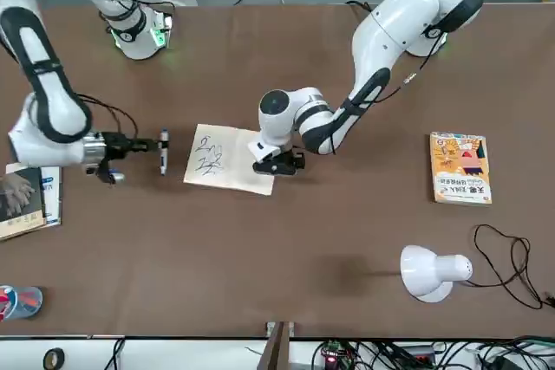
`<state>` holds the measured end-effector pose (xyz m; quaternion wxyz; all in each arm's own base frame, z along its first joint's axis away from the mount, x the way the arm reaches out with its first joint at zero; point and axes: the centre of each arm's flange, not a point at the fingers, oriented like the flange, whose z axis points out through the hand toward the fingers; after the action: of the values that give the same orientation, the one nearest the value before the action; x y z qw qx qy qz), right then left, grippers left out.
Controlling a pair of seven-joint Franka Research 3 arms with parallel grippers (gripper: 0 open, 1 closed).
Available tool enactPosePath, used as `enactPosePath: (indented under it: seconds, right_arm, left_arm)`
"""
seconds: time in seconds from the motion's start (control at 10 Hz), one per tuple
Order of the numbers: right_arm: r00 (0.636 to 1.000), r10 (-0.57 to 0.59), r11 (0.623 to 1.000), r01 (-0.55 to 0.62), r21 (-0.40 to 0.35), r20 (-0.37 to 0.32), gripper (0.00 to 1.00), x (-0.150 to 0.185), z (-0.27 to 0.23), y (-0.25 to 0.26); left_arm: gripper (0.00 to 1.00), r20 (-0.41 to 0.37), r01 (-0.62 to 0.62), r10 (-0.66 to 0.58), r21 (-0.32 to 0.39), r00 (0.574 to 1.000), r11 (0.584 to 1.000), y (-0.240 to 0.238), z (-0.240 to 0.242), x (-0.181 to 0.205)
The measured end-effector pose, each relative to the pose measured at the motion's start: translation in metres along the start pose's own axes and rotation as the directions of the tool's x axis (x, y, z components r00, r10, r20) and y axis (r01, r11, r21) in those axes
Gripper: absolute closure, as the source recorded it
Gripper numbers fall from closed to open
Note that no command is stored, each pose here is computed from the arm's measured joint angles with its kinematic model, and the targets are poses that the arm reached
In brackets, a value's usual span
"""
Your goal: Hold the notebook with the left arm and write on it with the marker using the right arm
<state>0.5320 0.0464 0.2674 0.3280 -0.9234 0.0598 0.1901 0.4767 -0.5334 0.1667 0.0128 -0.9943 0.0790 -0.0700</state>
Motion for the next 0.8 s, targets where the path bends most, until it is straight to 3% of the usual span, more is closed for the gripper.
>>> enactPosePath:
  seconds: [0.3,0.8]
  right_arm:
    - [0.983,-0.18,0.977,0.175,-0.124,-0.026,0.82,0.002,-0.047,0.034]
    - [0.943,-0.329,0.893,0.289,-0.345,-0.06,0.82,0.014,-0.082,0.067]
  left_arm:
    - [0.0,-0.001,0.0,0.0,-0.001,1.0,1.0,0.0,0.0,0.0]
    - [0.0,-0.019,0.011,-0.012,-0.012,1.0,1.0,0.001,-0.009,0.01]
